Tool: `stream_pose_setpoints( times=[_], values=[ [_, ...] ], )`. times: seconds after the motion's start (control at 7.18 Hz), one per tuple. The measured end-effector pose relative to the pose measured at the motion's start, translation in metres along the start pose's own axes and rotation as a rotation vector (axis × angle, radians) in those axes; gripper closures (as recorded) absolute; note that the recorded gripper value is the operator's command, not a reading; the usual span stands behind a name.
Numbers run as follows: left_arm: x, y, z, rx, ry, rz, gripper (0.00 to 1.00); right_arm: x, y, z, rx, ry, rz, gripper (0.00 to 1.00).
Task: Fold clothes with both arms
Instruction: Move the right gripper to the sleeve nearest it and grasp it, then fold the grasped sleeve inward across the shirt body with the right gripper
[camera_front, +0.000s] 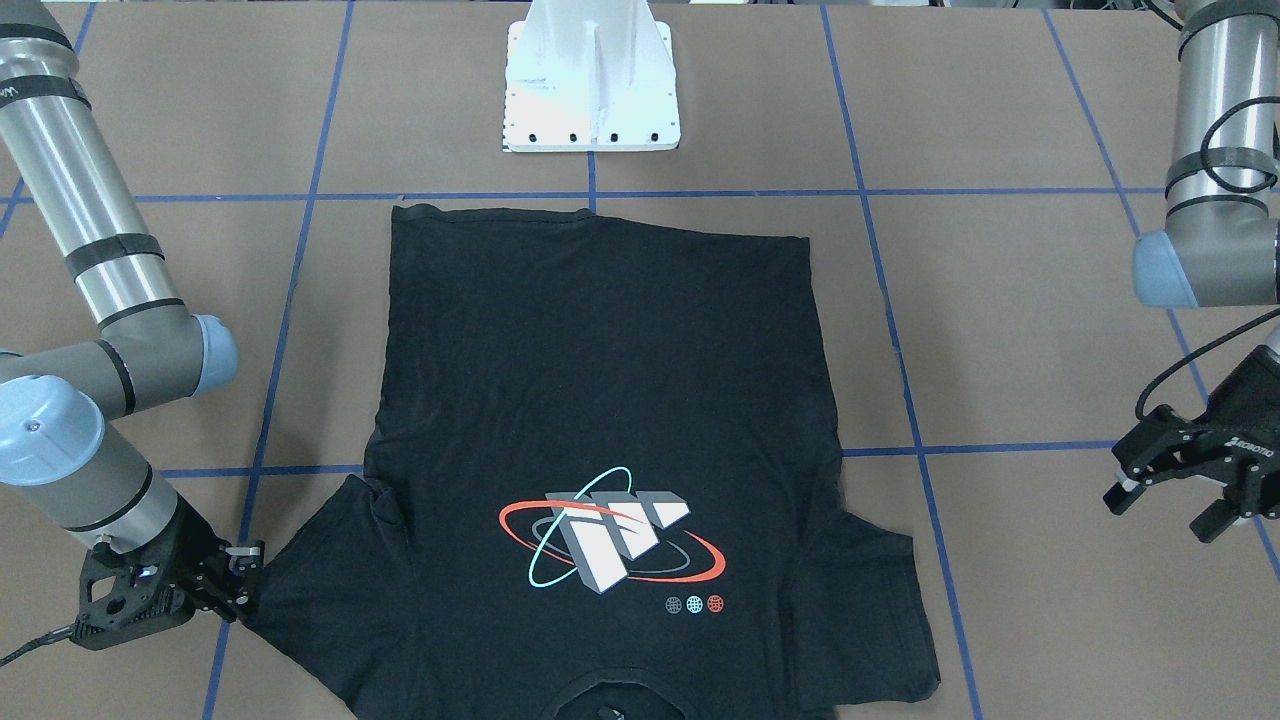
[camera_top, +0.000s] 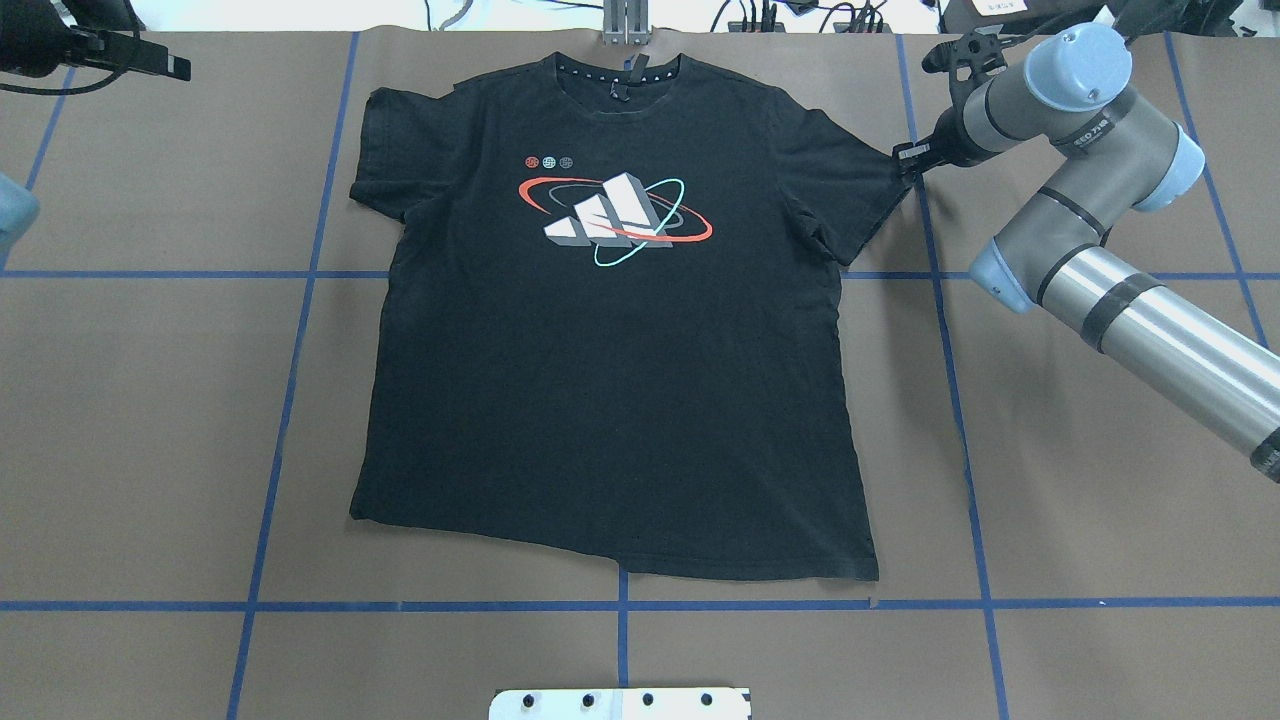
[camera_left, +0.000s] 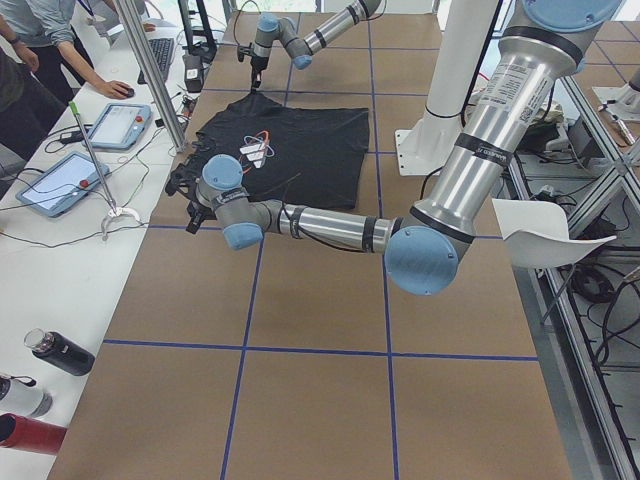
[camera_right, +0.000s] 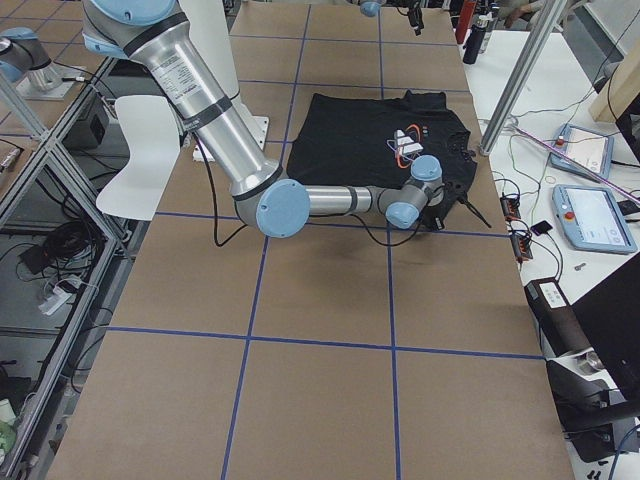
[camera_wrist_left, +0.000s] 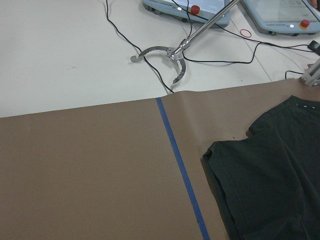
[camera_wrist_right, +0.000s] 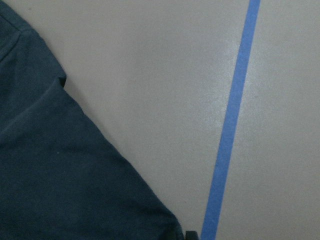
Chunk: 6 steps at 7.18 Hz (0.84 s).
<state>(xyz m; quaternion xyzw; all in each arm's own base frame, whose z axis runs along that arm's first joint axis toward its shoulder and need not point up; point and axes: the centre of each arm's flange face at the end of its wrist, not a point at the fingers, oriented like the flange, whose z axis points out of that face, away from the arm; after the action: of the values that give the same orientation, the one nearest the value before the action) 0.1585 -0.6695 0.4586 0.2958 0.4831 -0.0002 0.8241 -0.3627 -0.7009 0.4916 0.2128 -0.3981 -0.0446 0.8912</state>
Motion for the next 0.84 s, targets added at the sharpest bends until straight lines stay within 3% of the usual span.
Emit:
stream_pose_setpoints(
  times=[0.42, 0.84],
  values=[
    [0.000, 0.000, 0.000, -0.001, -0.001, -0.002, 0.00, -0.012, -0.009, -0.009, 0.012, -0.027, -0.005, 1.00],
    [0.000, 0.000, 0.000, -0.001, -0.001, -0.002, 0.00, -0.054, -0.030, -0.044, 0.036, -0.132, 0.029, 1.00]
  ],
)
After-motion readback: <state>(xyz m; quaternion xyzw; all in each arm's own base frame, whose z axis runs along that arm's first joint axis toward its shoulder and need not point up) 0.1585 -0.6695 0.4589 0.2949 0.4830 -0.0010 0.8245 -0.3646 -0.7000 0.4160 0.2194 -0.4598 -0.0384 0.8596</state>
